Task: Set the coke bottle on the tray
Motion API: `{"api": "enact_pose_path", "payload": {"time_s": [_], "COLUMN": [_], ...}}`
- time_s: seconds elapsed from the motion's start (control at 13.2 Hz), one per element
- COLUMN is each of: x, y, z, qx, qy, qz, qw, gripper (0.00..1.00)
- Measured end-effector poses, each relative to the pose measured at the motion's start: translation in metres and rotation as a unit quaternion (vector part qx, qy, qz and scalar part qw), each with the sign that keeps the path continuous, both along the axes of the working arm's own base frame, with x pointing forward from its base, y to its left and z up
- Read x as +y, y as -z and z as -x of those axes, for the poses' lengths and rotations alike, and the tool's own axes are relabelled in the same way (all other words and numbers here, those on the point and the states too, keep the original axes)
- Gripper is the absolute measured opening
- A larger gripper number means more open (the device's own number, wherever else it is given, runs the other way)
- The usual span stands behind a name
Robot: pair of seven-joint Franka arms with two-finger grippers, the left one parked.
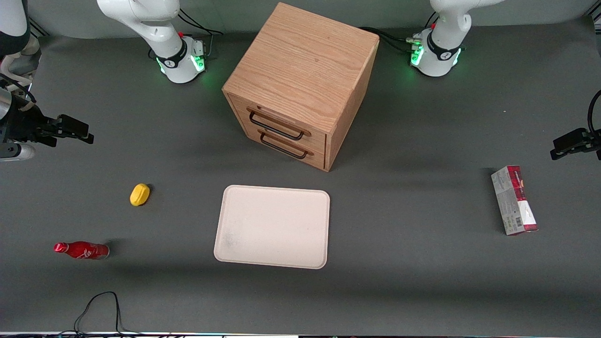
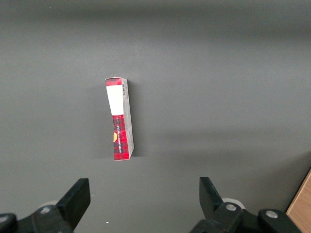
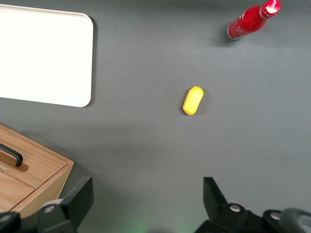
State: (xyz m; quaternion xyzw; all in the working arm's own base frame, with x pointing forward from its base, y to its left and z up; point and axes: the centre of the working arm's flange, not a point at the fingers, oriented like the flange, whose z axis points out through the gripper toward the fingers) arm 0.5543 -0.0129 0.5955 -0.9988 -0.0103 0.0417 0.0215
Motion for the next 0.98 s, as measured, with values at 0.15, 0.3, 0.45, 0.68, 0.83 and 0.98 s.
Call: {"api": "enact_pose_path", "payload": {"time_s": [0.15,0.3,0.45,0.68,0.83,0.98], "x": [0.0011,0.0016,0.0018,0.0017,0.0013,-0.0011], "y": [0.0001,-0.0036,-0.005,-0.0037,-0.003,-0.0024], "z": [0.0002,-0.0004,-0.0007,-0.0015,-0.0025,-0.0033], "qx": [0.002,-0.001,-0.002,-0.001,0.0,0.001], "qy": [0.001,0.001,0.001,0.002,0.003,0.005], "qz": [0.0,0.0,0.0,0.0,0.0,0.0], "qw": [1.0,1.0,1.0,1.0,1.0,1.0], "gripper": [1.0,1.0,1.0,1.0,1.0,1.0]}}
